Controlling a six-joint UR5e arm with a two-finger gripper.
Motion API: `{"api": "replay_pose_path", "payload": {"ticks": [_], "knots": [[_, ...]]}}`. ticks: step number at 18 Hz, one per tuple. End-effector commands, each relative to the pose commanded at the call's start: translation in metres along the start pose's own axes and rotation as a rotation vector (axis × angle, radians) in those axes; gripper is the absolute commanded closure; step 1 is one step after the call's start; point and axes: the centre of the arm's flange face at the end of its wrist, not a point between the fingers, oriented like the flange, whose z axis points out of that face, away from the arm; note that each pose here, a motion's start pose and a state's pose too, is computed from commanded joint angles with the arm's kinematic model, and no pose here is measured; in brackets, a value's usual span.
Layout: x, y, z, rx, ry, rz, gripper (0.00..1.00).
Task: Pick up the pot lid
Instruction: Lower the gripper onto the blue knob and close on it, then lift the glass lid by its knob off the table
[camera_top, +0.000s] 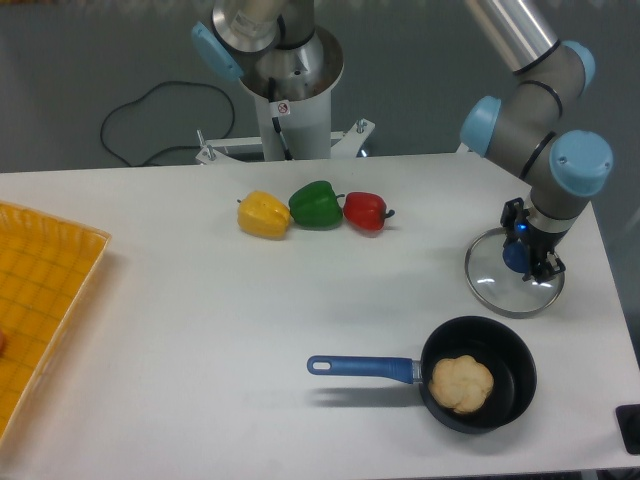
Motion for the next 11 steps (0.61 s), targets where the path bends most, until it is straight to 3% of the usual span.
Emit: {"api": "replay_pose_path", "payload": {"ticks": [8, 11], "knots": [[0.007, -0.003, -0.049, -0.024, -0.038, -0.048, 0.43], [0.012, -0.005, -0.073, -0.022, -0.037, -0.116, 0.43]]}}
